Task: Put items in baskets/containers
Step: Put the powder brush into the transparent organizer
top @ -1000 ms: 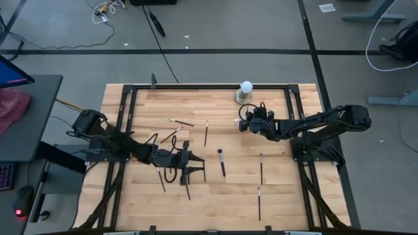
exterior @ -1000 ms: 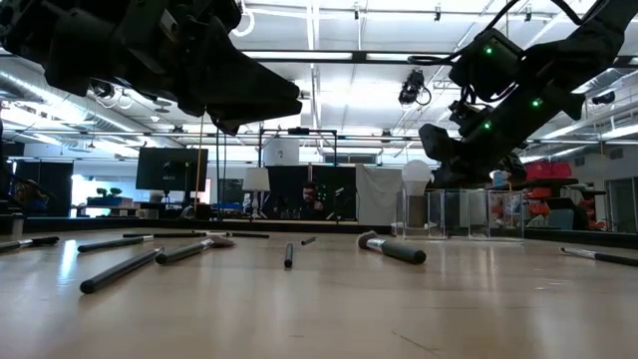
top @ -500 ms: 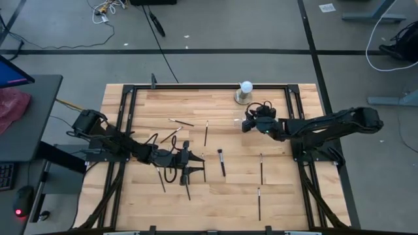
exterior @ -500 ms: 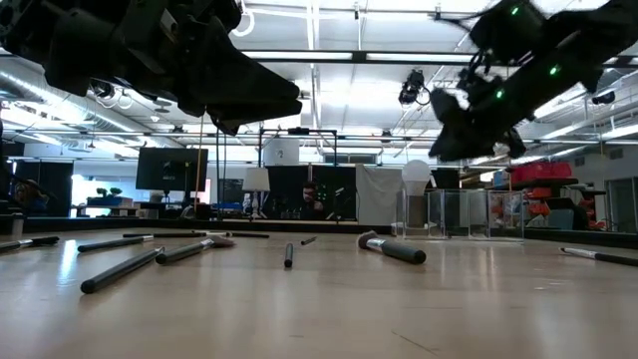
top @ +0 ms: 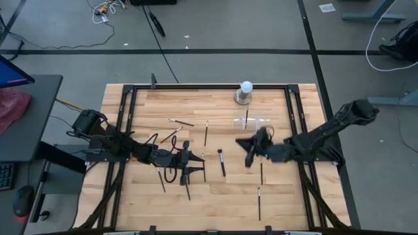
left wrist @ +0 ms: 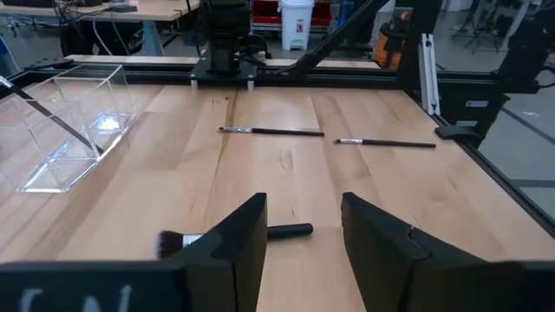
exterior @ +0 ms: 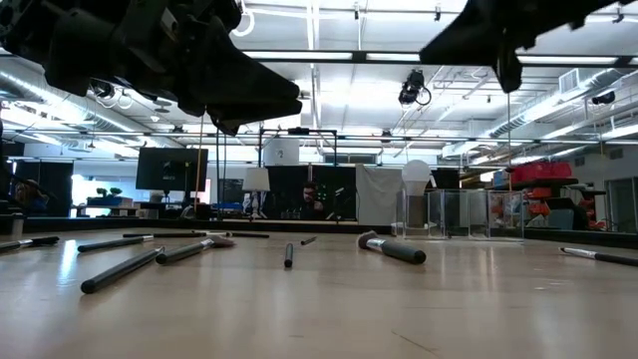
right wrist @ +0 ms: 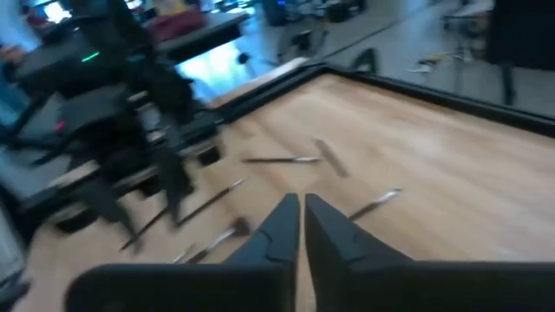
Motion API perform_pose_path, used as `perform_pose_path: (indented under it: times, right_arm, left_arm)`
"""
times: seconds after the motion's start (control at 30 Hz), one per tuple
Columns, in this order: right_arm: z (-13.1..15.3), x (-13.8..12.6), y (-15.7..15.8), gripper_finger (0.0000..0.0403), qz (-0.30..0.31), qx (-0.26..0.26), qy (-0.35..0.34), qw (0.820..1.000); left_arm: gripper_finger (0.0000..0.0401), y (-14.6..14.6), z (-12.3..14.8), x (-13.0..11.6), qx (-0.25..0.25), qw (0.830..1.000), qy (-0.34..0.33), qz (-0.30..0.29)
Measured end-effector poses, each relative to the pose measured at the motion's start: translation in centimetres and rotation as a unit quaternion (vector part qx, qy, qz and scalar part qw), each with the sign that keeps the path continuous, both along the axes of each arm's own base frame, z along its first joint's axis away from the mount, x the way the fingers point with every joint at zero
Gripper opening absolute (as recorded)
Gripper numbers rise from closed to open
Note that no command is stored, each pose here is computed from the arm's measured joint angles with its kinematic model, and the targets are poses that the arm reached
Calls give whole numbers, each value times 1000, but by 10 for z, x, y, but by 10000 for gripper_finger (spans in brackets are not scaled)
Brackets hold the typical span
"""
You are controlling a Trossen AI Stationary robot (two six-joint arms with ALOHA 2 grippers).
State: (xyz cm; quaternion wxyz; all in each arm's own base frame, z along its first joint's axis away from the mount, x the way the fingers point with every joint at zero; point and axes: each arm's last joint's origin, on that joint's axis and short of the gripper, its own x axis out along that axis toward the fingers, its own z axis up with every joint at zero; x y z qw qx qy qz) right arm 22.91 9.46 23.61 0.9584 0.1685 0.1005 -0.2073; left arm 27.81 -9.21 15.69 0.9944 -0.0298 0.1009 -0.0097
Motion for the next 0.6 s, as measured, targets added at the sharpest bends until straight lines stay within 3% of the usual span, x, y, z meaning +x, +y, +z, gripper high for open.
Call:
perform_pose_path:
  times: [0.17,0.37,0.5,0.6]
  right_arm:
    - [-7,21,47,6,55,-25,20,998]
    - [-41,45,99,2,130,-127,95,979]
    - [-68,52,108,14,148,-101,124,976]
    - [-81,56,101,29,110,-56,136,983]
  left_arm:
    - [151,0,0,0,-4,1000,-1,1]
    - [151,0,0,0,-9,1000,-1,1]
    - [151,0,0,0,-9,1000,-2,1]
    - [151,0,0,0,-9,1000,-2,1]
